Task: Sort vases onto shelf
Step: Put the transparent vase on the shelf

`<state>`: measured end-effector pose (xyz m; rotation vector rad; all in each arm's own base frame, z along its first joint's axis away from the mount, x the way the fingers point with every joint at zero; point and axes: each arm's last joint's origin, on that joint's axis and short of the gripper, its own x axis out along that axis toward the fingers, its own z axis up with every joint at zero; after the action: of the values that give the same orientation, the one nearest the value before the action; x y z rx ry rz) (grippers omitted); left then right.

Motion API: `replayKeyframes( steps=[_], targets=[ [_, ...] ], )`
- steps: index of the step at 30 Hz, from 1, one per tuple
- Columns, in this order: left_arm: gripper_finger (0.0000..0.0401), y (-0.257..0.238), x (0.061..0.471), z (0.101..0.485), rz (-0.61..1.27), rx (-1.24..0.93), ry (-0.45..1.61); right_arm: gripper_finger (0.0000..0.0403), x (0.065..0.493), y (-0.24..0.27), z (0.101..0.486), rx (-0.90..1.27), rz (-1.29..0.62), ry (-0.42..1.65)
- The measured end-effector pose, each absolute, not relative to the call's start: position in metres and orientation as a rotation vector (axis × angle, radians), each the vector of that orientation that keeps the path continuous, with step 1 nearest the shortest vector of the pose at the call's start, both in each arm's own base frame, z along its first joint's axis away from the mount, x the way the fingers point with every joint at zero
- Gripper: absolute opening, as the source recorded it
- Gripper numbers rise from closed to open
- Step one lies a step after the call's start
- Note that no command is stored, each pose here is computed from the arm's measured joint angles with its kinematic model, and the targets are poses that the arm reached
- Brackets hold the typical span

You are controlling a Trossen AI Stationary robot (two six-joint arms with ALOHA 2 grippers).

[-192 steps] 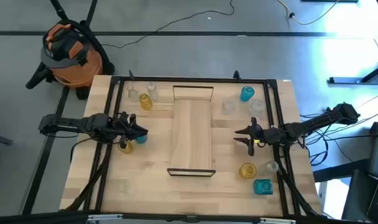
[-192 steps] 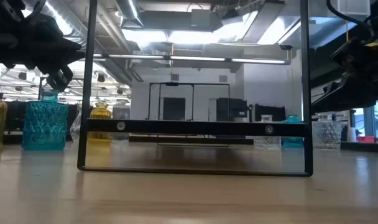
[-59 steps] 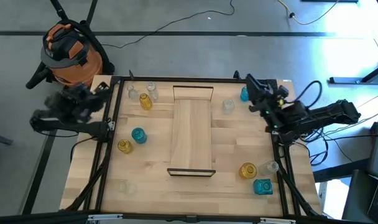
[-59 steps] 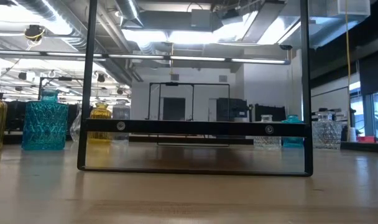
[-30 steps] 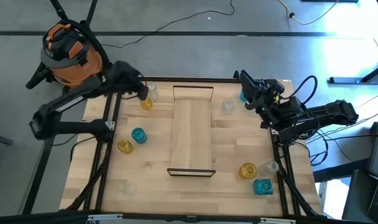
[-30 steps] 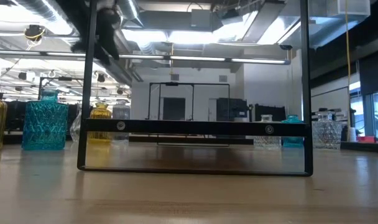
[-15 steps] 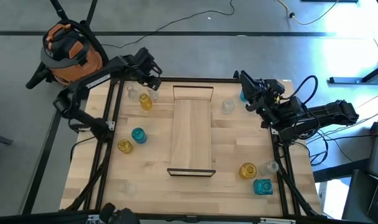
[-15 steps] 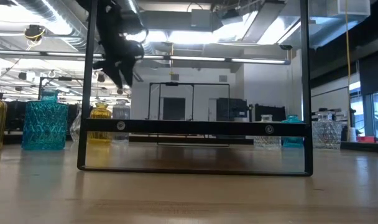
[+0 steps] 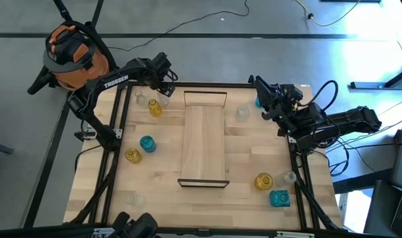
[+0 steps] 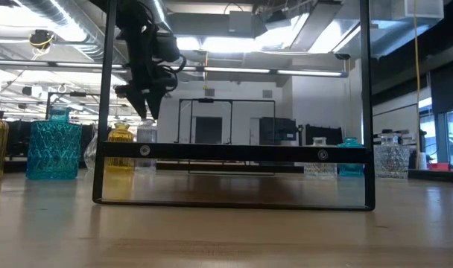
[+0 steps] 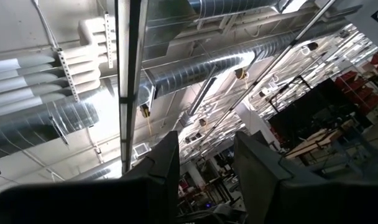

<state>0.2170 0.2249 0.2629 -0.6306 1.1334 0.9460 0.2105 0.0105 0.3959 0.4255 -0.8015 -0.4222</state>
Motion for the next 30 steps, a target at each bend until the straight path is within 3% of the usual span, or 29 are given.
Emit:
replayKeyframes(
  steps=[23,30],
  targets=[
    [0.0197,0.221,0.217,0.266,0.946,-0.653,1.111,0.0115,0.211,0.011,0.396,0.420,-0.410,-0.801],
    [0.0197,0.224,0.221,0.287,0.947,-0.621,1.058,0.0115,0.211,0.011,0.396,0.420,-0.410,-0.801]
  ],
)
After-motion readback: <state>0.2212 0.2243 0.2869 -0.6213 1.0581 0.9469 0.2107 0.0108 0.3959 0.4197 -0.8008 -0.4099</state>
